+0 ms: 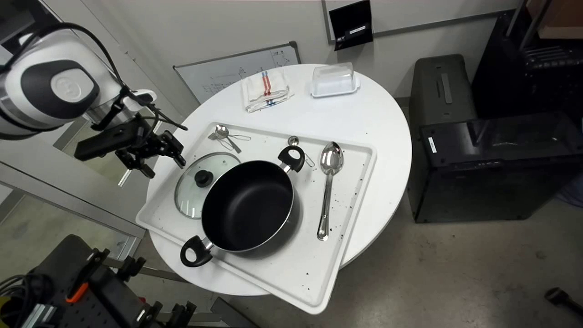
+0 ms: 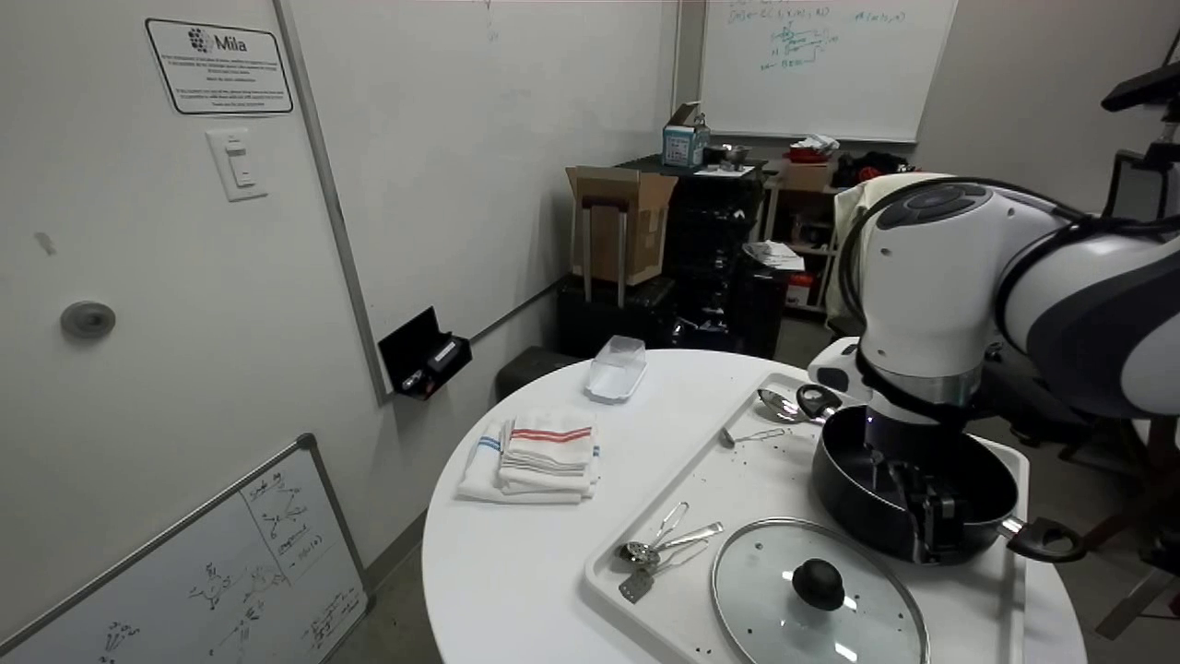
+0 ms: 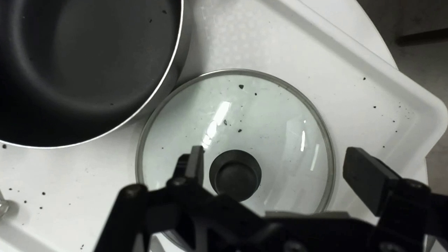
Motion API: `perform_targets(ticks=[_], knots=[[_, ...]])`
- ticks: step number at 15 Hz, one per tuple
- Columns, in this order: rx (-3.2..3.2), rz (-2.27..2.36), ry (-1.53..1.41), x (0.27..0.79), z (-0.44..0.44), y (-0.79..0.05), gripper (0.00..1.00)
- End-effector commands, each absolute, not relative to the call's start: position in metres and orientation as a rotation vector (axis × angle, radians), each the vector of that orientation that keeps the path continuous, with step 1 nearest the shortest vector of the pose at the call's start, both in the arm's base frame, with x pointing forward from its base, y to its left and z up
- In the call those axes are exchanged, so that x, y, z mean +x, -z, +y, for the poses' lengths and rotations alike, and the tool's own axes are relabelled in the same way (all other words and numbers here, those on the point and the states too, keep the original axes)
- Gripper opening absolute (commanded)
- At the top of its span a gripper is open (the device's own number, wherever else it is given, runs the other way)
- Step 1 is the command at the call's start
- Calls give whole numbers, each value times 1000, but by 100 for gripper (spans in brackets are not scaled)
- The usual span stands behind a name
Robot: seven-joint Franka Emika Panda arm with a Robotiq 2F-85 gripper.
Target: Place the lid on the pot
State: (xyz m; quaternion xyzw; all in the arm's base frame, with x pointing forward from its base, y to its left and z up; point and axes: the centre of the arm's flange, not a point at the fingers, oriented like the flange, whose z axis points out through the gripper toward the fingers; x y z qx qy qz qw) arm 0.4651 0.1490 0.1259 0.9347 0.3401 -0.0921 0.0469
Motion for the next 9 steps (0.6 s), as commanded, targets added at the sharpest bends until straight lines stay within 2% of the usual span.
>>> perform_targets(ticks=[1,9], knots=[[2792,1111,254,482,154,-91,100],[2745,1167,271,492,160,-45,100]])
